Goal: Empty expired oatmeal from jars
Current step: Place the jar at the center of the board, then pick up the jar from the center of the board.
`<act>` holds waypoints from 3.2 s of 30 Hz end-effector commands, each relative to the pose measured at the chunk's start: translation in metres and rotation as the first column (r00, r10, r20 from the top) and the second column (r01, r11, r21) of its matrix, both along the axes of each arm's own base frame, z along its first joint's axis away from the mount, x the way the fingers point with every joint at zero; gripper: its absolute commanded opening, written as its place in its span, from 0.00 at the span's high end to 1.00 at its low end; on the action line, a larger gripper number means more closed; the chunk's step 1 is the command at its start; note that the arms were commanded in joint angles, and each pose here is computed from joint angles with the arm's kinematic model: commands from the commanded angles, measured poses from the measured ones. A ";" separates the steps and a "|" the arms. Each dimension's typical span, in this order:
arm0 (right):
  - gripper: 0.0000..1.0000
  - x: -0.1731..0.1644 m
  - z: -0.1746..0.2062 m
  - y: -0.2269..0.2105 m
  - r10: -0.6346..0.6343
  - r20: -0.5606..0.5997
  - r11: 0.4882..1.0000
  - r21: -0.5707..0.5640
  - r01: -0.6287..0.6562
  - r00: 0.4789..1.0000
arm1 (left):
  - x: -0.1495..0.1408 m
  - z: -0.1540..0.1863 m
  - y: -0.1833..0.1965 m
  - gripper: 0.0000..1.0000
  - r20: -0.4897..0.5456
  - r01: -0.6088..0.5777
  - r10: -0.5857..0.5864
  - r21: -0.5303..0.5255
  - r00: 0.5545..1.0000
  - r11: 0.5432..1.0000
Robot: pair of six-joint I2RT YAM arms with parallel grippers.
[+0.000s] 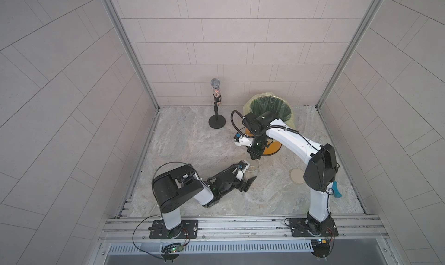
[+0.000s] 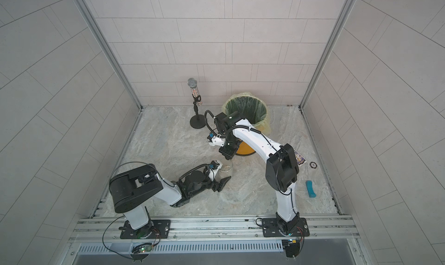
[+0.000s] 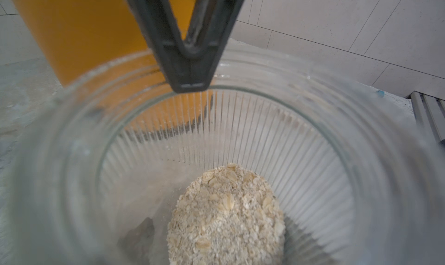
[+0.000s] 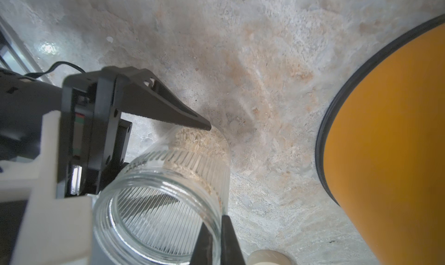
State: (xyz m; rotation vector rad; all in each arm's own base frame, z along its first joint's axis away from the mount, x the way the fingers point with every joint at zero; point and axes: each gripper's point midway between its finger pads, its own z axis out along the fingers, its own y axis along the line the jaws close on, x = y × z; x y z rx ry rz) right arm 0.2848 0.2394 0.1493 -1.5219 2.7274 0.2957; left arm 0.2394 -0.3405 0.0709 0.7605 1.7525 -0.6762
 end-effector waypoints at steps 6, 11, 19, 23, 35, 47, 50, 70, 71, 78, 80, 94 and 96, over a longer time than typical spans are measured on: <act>1.00 -0.021 -0.008 0.011 -0.022 -0.098 1.000 0.010 0.023 0.995 | 0.022 0.016 -0.004 0.83 0.037 -0.080 0.084 -0.109 0.996 0.991; 1.00 -0.021 -0.011 0.010 -0.024 -0.095 1.000 0.011 0.025 0.995 | 0.023 0.013 -0.003 0.56 0.028 -0.081 0.084 -0.095 0.996 0.992; 1.00 -0.021 -0.016 0.009 -0.022 -0.119 0.999 0.031 0.026 0.993 | 0.022 0.024 -0.006 0.21 -0.001 -0.072 0.072 -0.098 0.997 0.993; 1.00 -0.019 -0.023 0.004 -0.027 -0.102 0.999 0.020 0.029 0.994 | 0.019 0.031 -0.006 0.12 -0.003 -0.056 0.056 -0.094 0.998 0.994; 1.00 -0.014 -0.023 0.001 -0.049 -0.073 0.998 0.036 0.052 0.996 | 0.007 0.062 -0.008 0.00 -0.060 -0.009 0.003 -0.091 0.998 0.996; 0.25 -0.015 -0.005 0.003 -0.047 -0.032 0.995 0.082 0.050 0.998 | -0.008 0.103 0.034 0.00 -0.147 -0.079 0.084 0.038 0.986 0.996; 0.01 -0.012 0.013 0.007 -0.059 -0.014 0.989 0.136 0.060 0.998 | -0.011 0.106 0.042 0.00 -0.155 -0.091 0.101 0.069 0.983 0.993; 0.01 -0.044 0.080 -0.055 -0.136 0.209 0.974 0.205 0.092 0.968 | 0.014 0.111 0.068 0.00 -0.344 -0.164 0.211 0.159 0.915 0.973; 0.00 -0.044 0.078 -0.058 -0.140 0.235 0.975 0.204 0.092 0.962 | 0.016 0.112 0.064 0.00 -0.360 -0.153 0.206 0.169 0.910 0.974; 0.00 -0.050 0.059 -0.076 -0.199 0.428 0.954 0.289 0.075 0.881 | 0.016 0.099 0.042 0.11 -0.495 -0.032 0.178 0.288 0.851 0.957; 0.00 -0.049 0.056 -0.079 -0.222 0.472 0.948 0.310 0.075 0.854 | 0.015 0.097 0.038 0.17 -0.517 -0.006 0.169 0.302 0.839 0.953; 0.01 -0.062 0.018 -0.065 -0.184 0.465 0.909 0.416 -0.030 0.866 | 0.013 0.063 0.031 0.39 -0.592 0.103 0.187 0.421 0.784 0.901; 0.01 -0.062 0.018 -0.065 -0.181 0.474 0.909 0.415 -0.038 0.862 | 0.015 0.059 0.029 0.40 -0.596 0.108 0.190 0.427 0.780 0.898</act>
